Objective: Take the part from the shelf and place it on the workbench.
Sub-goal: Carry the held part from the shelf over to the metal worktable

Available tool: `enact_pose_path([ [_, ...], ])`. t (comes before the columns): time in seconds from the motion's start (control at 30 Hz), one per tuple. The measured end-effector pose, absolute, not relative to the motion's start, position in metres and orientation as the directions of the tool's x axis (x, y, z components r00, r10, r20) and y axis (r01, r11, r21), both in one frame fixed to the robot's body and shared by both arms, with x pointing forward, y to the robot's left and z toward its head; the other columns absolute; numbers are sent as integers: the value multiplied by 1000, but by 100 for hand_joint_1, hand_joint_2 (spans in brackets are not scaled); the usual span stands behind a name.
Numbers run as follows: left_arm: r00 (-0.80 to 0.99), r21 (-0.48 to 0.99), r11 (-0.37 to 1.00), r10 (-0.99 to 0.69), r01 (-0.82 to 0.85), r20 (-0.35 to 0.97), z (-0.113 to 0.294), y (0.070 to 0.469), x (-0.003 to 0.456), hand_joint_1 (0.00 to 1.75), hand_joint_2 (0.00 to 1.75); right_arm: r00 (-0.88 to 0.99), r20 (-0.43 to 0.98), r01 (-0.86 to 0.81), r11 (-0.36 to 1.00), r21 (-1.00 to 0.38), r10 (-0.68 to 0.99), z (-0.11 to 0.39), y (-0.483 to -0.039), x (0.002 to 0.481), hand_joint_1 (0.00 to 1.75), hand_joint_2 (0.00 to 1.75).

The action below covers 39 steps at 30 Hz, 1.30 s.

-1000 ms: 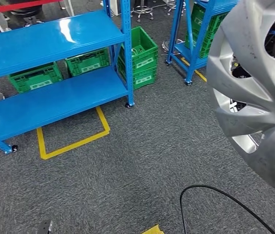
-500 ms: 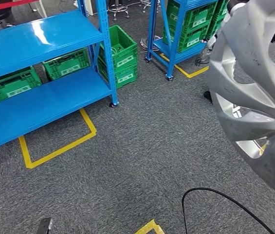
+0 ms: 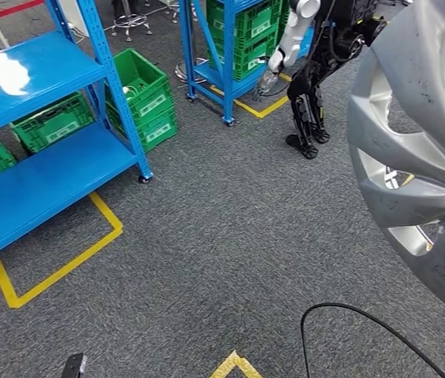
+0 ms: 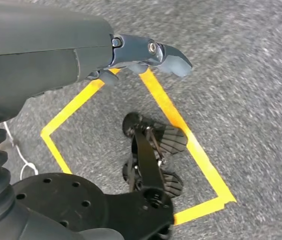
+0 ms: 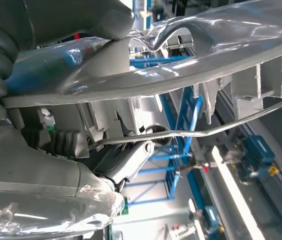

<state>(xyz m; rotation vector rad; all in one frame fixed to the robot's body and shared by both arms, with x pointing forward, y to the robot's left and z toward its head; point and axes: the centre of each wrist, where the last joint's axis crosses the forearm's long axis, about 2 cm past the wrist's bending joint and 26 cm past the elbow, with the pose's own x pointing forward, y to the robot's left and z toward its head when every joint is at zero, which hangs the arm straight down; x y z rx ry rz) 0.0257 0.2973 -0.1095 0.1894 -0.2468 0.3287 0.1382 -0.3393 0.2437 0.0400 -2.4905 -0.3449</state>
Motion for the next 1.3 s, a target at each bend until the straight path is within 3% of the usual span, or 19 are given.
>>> enact_pose_path([
  [1.3, 919, 121, 931, 309, -345, 246, -109, 287, 25, 0, 175, -799, 596, 125, 951, 282, -72, 232, -361, 136, 175, 175],
])
